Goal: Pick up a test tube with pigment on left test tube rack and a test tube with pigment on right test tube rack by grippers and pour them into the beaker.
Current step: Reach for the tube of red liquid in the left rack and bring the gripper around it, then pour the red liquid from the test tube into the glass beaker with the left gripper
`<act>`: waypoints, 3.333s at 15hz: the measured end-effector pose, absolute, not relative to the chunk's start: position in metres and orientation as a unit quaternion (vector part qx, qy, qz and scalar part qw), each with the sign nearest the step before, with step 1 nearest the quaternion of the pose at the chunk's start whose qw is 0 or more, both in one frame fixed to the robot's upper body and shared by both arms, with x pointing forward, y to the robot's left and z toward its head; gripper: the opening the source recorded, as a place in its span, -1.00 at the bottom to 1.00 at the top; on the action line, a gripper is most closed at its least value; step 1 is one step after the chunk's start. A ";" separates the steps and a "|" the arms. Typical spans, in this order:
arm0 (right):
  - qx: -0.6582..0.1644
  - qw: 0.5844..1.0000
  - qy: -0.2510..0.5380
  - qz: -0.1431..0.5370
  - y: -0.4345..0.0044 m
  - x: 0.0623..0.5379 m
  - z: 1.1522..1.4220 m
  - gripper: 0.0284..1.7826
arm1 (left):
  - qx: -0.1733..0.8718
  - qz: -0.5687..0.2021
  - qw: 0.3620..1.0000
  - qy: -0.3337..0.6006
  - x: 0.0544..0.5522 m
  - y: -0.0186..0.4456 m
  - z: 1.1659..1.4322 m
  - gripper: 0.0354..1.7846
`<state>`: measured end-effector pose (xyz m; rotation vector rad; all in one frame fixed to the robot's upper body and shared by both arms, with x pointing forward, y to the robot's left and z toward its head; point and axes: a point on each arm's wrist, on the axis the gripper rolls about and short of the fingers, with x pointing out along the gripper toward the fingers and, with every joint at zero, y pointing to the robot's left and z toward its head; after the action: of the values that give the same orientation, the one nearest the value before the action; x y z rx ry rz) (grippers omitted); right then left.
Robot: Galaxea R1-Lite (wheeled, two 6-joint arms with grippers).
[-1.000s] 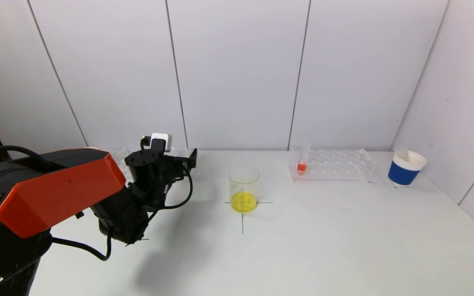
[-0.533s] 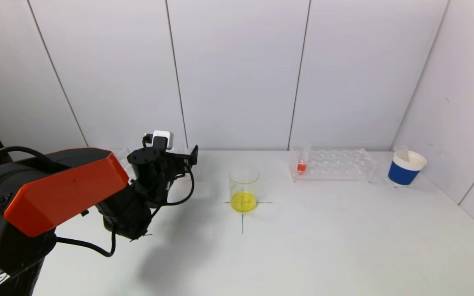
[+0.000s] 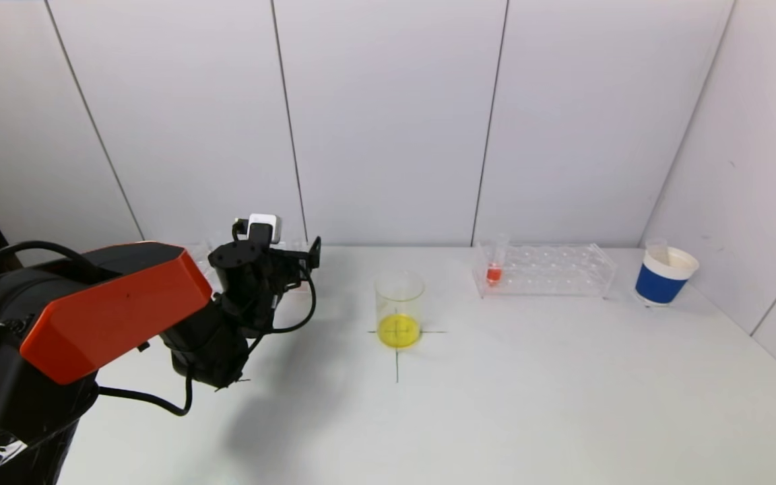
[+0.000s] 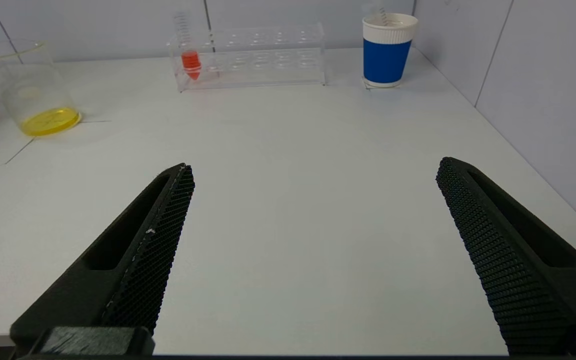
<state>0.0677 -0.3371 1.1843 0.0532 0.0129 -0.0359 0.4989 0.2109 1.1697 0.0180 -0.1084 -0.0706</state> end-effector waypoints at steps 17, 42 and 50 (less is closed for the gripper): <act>0.026 0.999 0.006 -0.018 -0.337 0.068 1.184 0.98 | 0.012 -0.040 0.998 -0.053 0.499 0.209 1.164 0.98; 0.027 0.999 0.006 -0.018 -0.337 0.068 1.184 0.98 | 0.011 -0.038 0.998 -0.056 0.499 0.209 1.167 -0.56; 0.027 0.999 0.006 -0.018 -0.337 0.068 1.184 0.98 | 0.011 -0.037 0.998 -0.058 0.499 0.209 1.168 -0.56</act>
<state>0.0677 -0.3371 1.1843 0.0532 0.0129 -0.0363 0.4986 0.2094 1.1682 0.0223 -0.1157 -0.0738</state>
